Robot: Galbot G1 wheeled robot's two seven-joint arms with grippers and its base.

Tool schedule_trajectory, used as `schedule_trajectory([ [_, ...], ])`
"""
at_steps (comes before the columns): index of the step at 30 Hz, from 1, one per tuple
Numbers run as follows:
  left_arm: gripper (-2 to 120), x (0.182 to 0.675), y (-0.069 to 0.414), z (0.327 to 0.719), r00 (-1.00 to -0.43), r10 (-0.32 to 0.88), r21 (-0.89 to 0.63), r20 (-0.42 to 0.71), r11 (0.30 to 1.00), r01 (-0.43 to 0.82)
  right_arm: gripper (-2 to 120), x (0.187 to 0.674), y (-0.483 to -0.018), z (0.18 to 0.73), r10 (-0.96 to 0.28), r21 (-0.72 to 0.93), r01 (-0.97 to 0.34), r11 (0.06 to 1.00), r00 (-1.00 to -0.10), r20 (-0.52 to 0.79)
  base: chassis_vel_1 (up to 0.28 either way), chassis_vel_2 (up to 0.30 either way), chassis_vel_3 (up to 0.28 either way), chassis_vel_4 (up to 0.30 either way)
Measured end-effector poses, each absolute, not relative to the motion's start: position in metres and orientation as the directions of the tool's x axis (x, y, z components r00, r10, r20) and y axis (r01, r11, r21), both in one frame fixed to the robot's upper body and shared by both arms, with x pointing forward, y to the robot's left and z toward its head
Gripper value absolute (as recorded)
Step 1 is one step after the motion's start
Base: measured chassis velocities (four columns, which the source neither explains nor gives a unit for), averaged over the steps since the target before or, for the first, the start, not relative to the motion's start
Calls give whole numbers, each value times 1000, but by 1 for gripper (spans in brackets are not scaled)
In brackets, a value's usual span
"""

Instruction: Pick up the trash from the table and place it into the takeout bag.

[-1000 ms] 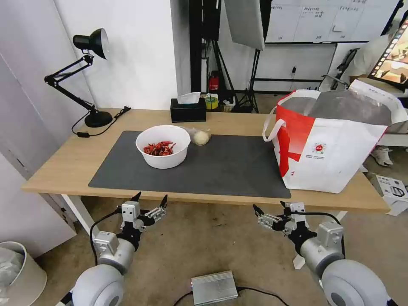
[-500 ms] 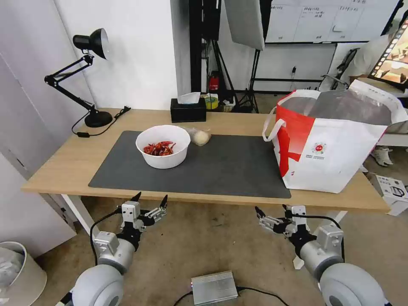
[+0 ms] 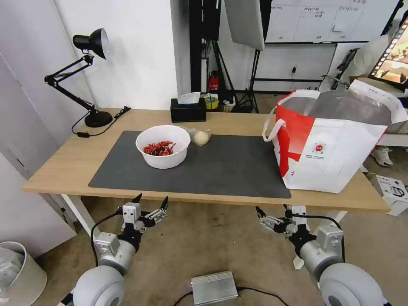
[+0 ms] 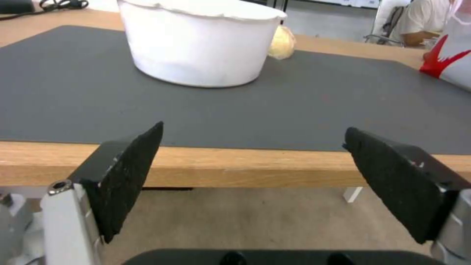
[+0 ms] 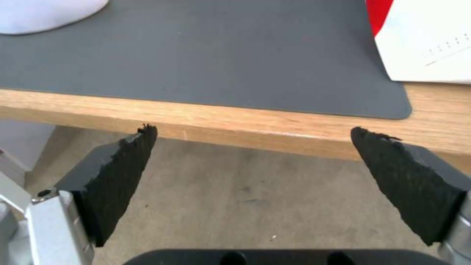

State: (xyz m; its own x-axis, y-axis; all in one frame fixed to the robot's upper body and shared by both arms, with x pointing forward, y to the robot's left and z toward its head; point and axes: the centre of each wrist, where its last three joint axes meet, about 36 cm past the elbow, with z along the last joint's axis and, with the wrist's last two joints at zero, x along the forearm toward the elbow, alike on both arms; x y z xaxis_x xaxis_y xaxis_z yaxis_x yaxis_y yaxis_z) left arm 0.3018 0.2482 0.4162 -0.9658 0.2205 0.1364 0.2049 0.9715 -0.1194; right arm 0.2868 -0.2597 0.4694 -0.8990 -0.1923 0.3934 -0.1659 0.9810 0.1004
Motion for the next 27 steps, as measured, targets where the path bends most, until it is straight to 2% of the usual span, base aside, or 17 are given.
schedule_trajectory([
  [16, 100, 298, 246, 419, -965, 226, -125, 132, 970, 210, 100, 281, -258, 469, -188, 98, -164, 982, -920, 344, 0, 0, 0, 0],
  [22, 100, 298, 246, 419, -965, 225, -124, 132, 970, 209, 100, 289, -260, 467, -240, 127, -214, 969, -937, 252, 0, 0, 0, 0],
  [25, 100, 300, 246, 420, -966, 224, -123, 128, 970, 209, 100, 321, -269, 468, -331, 116, -319, 941, -937, 107, 0, 0, 0, 0],
  [27, 100, 300, 246, 420, -966, 226, -123, 127, 970, 211, 100, 331, -274, 468, -351, 110, -343, 933, -933, 73, 0, 0, 0, 0],
])
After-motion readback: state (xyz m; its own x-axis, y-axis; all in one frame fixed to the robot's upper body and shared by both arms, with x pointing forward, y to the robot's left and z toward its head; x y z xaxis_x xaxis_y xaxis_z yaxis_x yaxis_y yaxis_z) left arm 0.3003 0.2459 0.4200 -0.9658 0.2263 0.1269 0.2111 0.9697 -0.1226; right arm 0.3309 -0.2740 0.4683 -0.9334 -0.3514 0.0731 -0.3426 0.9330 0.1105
